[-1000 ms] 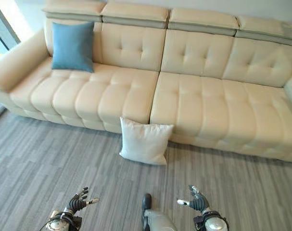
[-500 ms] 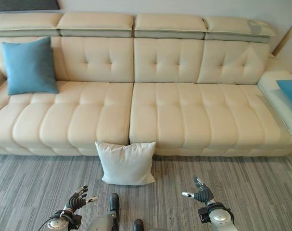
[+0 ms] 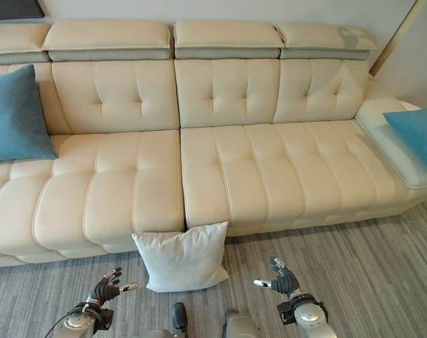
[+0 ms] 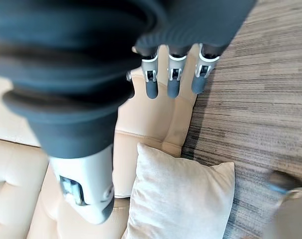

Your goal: Pick up all the scattered cushions and arrange them neatly on the sofa.

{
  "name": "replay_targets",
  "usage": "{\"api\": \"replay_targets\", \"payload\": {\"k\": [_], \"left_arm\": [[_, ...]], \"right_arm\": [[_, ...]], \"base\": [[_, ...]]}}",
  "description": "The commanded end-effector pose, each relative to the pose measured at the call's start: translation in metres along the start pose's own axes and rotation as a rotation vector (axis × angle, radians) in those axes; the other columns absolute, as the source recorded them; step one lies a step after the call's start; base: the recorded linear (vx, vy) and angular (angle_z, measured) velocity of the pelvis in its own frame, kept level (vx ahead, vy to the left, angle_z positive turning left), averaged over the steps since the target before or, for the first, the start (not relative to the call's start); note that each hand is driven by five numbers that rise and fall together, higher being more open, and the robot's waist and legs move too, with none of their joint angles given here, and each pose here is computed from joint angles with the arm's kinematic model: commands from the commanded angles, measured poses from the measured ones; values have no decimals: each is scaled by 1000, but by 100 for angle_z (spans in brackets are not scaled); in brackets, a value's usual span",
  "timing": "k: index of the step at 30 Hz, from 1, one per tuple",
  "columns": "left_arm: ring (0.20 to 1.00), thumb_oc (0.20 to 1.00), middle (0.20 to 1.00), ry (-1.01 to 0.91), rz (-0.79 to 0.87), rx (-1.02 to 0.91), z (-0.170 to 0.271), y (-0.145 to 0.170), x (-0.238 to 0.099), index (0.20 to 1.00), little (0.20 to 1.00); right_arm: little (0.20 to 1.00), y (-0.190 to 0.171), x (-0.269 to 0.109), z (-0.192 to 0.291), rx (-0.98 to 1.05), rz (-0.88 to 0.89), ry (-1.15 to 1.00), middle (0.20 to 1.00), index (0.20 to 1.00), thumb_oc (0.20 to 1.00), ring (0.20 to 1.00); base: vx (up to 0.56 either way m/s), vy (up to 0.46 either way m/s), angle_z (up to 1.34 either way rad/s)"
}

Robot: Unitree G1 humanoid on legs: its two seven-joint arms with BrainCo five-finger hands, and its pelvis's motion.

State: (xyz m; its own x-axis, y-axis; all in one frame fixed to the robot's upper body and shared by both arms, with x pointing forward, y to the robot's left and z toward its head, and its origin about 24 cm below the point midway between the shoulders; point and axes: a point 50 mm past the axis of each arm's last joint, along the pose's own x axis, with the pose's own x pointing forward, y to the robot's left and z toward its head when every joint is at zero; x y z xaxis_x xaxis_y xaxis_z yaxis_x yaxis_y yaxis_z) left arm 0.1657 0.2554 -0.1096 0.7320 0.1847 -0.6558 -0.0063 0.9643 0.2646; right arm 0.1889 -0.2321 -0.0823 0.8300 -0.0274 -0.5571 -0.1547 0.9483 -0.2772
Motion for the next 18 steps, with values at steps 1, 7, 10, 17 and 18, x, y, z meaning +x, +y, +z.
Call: {"api": "replay_targets", "payload": {"k": [1, 7, 10, 17, 18], "left_arm": [[1000, 1000, 1000, -49, 24, 18, 8, 9, 0, 1000, 1000], [1000, 1000, 1000, -57, 23, 10, 9, 11, -1, 1000, 1000], [1000, 1000, 1000, -55, 29, -5, 10, 9, 1, 1000, 1000], [1000, 1000, 1000, -142, 89, -15, 40, 23, 10, 1000, 1000], [1000, 1000, 1000, -179, 104, -15, 52, 26, 12, 1000, 1000]], "right_arm": [[1000, -14, 3, 13, -12, -46, -63, 1000, 1000, 1000, 1000], [1000, -28, -2, 11, 3, -92, -64, 1000, 1000, 1000, 1000], [1000, -31, 1, 15, -11, -99, -72, 1000, 1000, 1000, 1000], [1000, -34, 14, 32, -103, -126, -91, 1000, 1000, 1000, 1000], [1000, -35, 19, 39, -109, -136, -104, 1000, 1000, 1000, 1000]], "base": [[82, -120, 45], [17, -123, 44], [17, 1, 32], [38, 103, -1], [-238, 228, -8]]}}
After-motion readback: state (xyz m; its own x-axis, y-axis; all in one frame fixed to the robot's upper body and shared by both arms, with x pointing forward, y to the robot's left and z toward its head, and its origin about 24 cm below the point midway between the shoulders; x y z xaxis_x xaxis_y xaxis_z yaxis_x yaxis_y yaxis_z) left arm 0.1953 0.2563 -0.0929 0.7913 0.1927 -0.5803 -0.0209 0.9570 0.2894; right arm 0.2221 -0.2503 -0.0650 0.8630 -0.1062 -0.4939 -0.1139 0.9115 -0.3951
